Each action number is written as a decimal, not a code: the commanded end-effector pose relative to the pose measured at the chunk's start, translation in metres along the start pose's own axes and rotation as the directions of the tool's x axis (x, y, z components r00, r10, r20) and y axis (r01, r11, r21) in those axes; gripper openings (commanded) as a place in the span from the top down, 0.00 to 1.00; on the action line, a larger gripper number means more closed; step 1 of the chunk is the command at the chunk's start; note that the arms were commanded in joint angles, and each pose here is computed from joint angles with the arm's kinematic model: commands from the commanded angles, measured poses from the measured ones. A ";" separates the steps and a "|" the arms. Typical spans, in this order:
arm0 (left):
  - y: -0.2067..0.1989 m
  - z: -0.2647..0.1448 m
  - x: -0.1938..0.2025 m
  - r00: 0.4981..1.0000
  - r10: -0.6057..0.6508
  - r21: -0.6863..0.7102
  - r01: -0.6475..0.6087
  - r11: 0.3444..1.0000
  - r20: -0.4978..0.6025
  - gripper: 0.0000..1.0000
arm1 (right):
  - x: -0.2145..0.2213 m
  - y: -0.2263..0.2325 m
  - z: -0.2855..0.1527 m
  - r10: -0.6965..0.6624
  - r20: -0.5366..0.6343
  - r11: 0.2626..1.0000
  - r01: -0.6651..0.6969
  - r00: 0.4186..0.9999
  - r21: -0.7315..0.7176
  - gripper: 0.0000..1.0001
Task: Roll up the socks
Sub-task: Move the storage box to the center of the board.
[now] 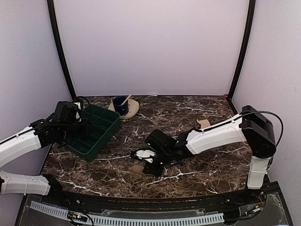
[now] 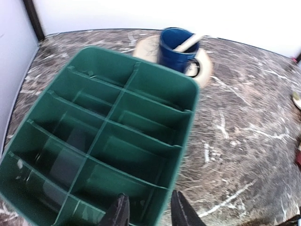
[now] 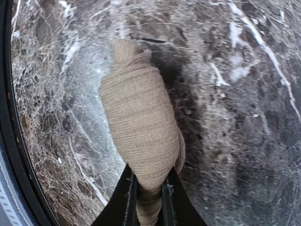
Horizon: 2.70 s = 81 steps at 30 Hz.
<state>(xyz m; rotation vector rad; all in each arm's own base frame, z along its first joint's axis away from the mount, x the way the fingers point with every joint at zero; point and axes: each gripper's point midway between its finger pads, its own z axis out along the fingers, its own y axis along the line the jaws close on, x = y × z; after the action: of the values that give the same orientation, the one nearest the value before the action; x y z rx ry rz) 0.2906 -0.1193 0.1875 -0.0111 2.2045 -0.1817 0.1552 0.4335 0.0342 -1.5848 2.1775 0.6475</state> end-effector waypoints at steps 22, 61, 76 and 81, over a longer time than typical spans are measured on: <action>0.103 0.022 0.062 0.934 -0.330 -0.346 0.266 0.900 -0.139 0.66 | -0.172 -0.079 -0.033 0.042 0.230 0.993 -0.067 0.972 0.102 1.00; 0.083 0.065 0.112 0.858 -0.347 -0.268 0.258 0.928 -0.379 1.00 | -0.247 -0.108 -0.062 -0.111 0.422 0.959 -0.015 0.900 0.283 1.00; 0.074 0.041 0.137 0.752 -0.538 -0.303 0.448 0.841 -0.381 1.00 | -0.235 -0.100 -0.057 -0.031 0.406 0.952 -0.097 0.913 0.291 1.00; 0.072 0.031 0.137 0.731 -0.589 -0.333 0.492 0.805 -0.344 0.98 | -0.230 -0.090 -0.044 -0.029 0.376 0.939 -0.104 0.926 0.329 1.00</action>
<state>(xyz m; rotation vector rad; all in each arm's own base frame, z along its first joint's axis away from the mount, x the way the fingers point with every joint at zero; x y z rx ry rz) 0.2727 -0.0579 0.0685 -0.6825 2.5070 -0.2706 0.3203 0.5593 0.1646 -1.1826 1.9293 0.5240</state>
